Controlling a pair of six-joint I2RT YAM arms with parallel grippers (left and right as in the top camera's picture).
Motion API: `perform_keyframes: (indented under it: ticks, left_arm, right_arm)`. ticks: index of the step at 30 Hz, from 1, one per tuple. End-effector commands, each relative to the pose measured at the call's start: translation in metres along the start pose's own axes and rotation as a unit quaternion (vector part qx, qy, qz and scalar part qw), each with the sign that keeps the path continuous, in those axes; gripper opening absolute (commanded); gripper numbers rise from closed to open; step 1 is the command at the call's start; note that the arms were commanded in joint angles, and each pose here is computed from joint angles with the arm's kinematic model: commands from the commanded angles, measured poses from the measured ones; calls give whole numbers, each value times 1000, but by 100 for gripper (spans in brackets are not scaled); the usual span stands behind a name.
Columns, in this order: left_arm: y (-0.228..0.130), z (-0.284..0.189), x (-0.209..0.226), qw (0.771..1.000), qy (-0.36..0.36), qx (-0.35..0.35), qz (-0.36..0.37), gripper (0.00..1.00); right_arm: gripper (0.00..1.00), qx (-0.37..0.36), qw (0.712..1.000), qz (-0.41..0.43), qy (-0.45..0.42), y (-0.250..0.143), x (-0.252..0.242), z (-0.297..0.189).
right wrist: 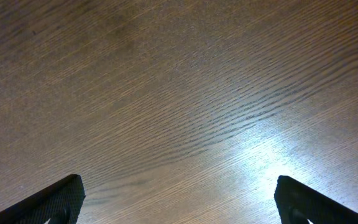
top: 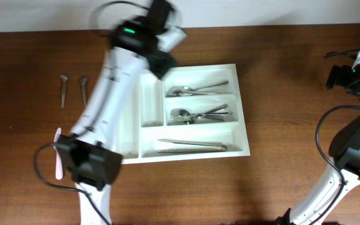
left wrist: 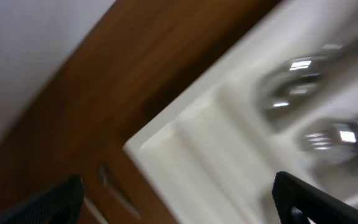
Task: Pack container
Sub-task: 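Move the left gripper back left over the two spoons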
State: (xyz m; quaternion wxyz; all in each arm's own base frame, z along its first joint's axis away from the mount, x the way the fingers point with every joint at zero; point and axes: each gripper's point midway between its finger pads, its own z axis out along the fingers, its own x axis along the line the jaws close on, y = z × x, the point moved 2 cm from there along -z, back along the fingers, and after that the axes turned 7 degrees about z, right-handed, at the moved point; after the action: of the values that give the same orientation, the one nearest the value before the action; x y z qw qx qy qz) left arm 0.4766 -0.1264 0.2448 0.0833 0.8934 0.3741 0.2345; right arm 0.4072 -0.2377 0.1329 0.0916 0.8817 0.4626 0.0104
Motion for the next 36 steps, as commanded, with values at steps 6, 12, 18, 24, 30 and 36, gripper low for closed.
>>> perform_keyframes:
  ticks: [6,12,18,24,30,36]
  left_arm:
    - [-34,10,58,982,-102,-67,-143,99]
    - [-49,49,109,966,-21,-52,-253,99]
    - [-96,110,116,951,18,55,-304,99]
    - [-115,121,110,949,-6,86,-302,99]
    - [-130,121,124,938,-11,82,-335,99]
    - [-159,128,132,927,-20,106,-358,99]
  right_arm:
    - [99,-6,1000,3,2,0,2,-5]
    - [99,-6,1000,3,2,0,2,-5]
    - [99,-6,1000,3,2,0,2,-5]
    - [99,-5,1000,3,2,0,2,-5]
    - [99,-6,1000,3,2,0,2,-5]
    - [99,-5,1000,3,2,0,2,-5]
